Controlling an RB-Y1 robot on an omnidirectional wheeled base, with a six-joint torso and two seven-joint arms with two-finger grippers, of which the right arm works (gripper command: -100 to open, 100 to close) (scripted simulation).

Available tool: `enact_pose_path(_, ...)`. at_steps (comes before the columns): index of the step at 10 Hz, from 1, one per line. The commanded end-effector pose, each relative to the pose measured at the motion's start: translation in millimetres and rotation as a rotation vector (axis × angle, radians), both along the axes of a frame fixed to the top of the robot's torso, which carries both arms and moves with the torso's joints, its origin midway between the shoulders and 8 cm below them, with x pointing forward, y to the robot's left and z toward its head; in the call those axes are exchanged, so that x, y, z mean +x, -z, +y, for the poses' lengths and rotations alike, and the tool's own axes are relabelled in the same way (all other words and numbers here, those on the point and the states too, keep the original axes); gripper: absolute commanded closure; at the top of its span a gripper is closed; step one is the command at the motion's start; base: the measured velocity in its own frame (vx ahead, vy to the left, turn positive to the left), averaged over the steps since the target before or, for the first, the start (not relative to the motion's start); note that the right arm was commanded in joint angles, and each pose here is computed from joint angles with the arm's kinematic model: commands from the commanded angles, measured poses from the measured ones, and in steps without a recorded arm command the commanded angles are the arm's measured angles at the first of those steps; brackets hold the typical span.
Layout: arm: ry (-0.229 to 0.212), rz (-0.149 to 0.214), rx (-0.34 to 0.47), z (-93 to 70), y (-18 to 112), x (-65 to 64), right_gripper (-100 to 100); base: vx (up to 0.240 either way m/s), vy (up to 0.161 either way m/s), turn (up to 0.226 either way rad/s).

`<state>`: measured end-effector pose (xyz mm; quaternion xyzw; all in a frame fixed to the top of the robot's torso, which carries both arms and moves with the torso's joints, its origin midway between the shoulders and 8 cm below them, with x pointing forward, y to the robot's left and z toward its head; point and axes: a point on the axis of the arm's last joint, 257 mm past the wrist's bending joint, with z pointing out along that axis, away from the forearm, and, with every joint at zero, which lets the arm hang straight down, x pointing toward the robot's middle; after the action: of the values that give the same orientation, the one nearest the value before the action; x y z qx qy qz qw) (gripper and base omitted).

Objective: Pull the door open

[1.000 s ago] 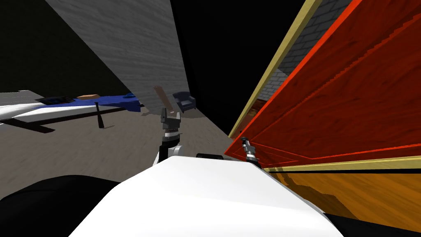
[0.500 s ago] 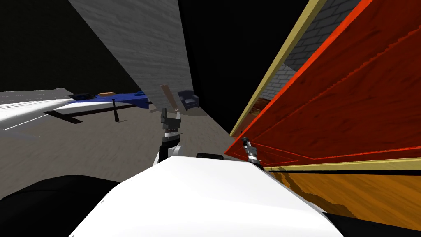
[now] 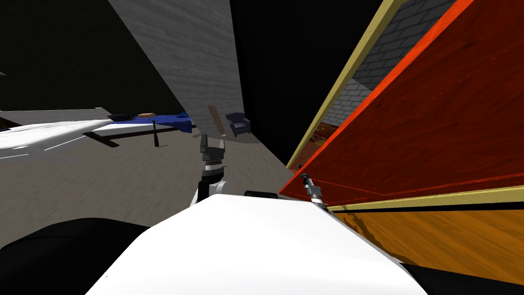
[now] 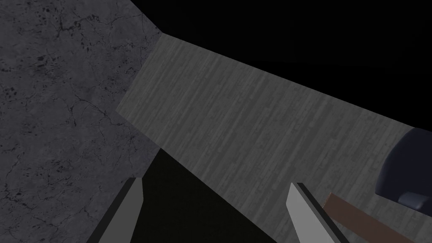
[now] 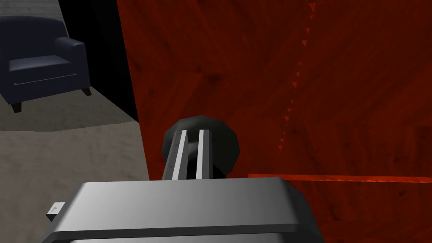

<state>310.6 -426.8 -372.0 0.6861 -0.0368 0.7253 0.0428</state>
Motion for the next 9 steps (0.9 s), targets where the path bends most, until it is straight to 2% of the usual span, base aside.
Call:
enact_pose_path(1, -0.011, 0.049, 0.009, 6.2, 18.3, -14.6, 100, -0.135, -0.018, 0.060)
enact_pose_path(2, -0.019, 0.054, 0.010, 6.7, 19.6, -18.8, 100, -0.121, -0.008, 0.062)
enact_pose_path(3, -0.013, 0.005, 0.002, -0.2, 1.9, -4.2, 100, -0.062, 0.003, 0.009)
enact_pose_path(4, -0.008, -0.003, 0.000, 5.8, 1.3, 4.4, 100, -0.161, 0.002, 0.089)
enact_pose_path(6, -0.004, -0.002, -0.001, 10.4, 3.1, 9.8, 100, -0.211, -0.028, 0.074)
enact_pose_path(9, 0.005, 0.001, -0.003, 20.3, 6.6, 21.2, 100, -0.120, -0.025, 0.049)
